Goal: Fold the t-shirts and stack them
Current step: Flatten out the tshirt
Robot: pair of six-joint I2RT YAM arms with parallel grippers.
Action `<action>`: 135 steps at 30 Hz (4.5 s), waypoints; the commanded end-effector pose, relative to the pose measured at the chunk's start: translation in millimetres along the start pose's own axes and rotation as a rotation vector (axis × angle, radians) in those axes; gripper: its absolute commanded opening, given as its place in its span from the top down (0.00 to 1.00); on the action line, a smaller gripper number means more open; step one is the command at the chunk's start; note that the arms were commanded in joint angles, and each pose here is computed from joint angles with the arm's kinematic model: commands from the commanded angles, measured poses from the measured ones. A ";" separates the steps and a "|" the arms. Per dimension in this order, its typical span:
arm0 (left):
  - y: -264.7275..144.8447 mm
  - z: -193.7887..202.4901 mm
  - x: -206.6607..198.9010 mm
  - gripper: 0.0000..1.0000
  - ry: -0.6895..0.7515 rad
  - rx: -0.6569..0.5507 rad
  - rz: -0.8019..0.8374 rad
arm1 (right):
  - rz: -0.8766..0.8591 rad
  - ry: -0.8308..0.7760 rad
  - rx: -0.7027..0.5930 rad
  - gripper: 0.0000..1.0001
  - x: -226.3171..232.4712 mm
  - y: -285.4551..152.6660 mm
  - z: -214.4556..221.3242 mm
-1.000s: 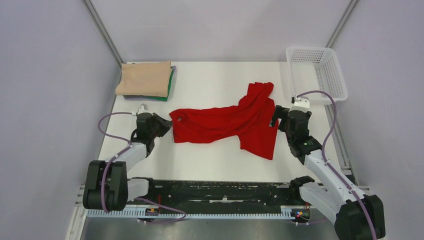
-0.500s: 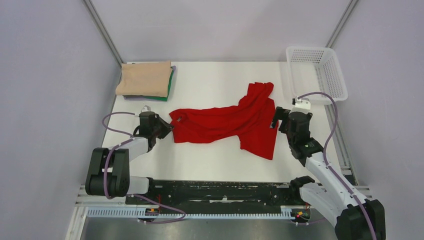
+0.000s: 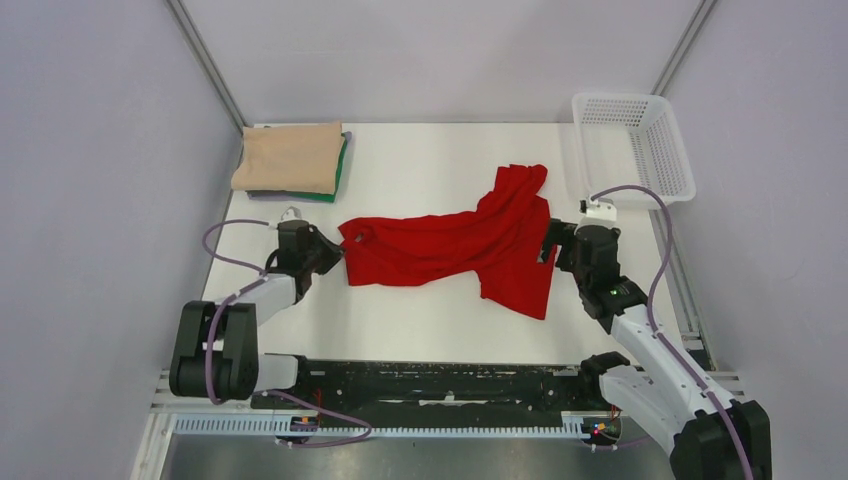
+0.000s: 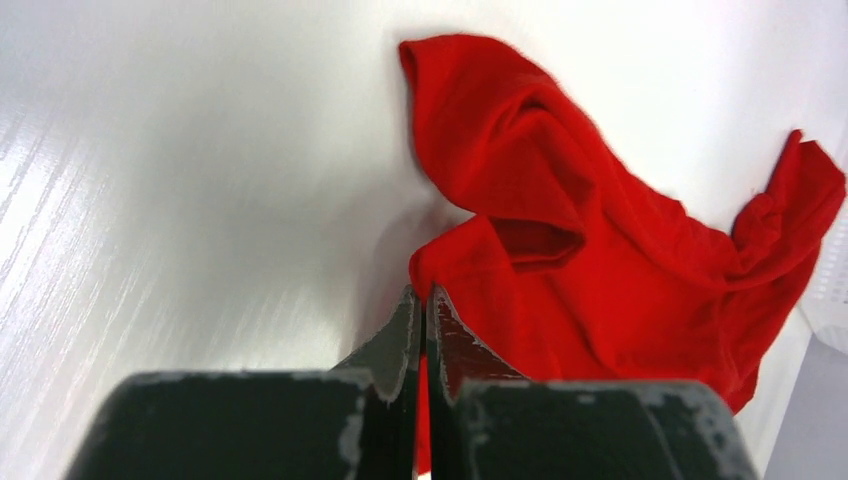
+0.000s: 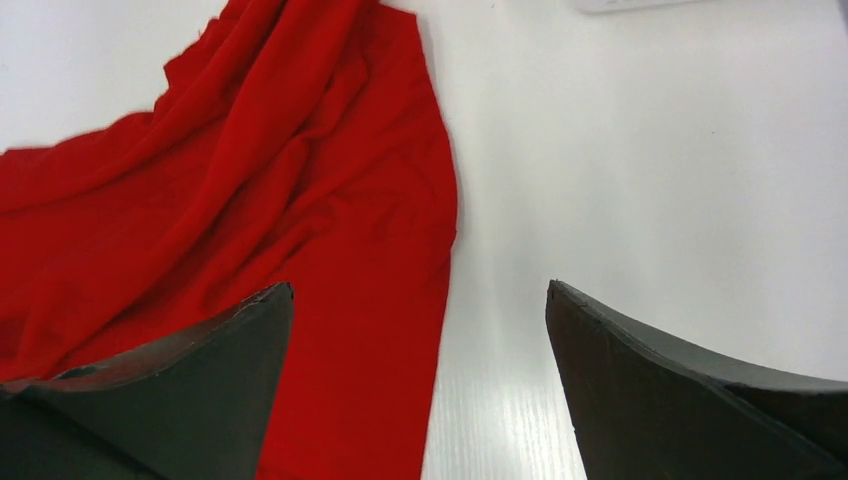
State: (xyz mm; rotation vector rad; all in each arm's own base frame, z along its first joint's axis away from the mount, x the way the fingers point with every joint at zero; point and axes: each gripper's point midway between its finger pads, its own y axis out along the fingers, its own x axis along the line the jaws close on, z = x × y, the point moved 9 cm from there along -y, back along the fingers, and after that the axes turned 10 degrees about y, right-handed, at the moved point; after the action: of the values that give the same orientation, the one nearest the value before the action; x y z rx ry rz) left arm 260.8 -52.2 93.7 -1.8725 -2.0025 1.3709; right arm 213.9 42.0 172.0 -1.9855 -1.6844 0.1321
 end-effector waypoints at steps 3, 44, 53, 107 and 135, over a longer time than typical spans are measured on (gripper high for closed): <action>-29.4 -15.6 -13.9 0.98 0.053 -0.073 -0.015 | -0.083 -0.113 0.260 0.02 10.0 -8.6 38.5; -81.1 -8.8 -46.1 0.98 0.100 -0.081 -0.030 | -0.048 -0.295 0.545 1.00 0.0 1.8 124.5; -98.6 -46.1 -73.7 0.98 0.105 -0.176 -0.012 | 0.033 -0.131 0.096 1.00 33.0 15.1 39.0; -329.5 -159.3 -134.7 0.98 0.035 -0.730 0.173 | -0.259 -0.001 -0.690 1.00 41.9 -226.4 -255.7; 89.1 -167.6 -100.4 0.98 0.148 -0.296 -0.466 | 0.275 -0.139 -0.184 0.99 92.1 152.6 -108.5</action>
State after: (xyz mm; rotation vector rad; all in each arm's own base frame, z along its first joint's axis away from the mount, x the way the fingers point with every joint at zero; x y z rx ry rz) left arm 413.4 -58.2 179.0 -1.3824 -2.3882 0.8751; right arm 375.6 73.6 203.5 -2.3791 -1.5195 0.4049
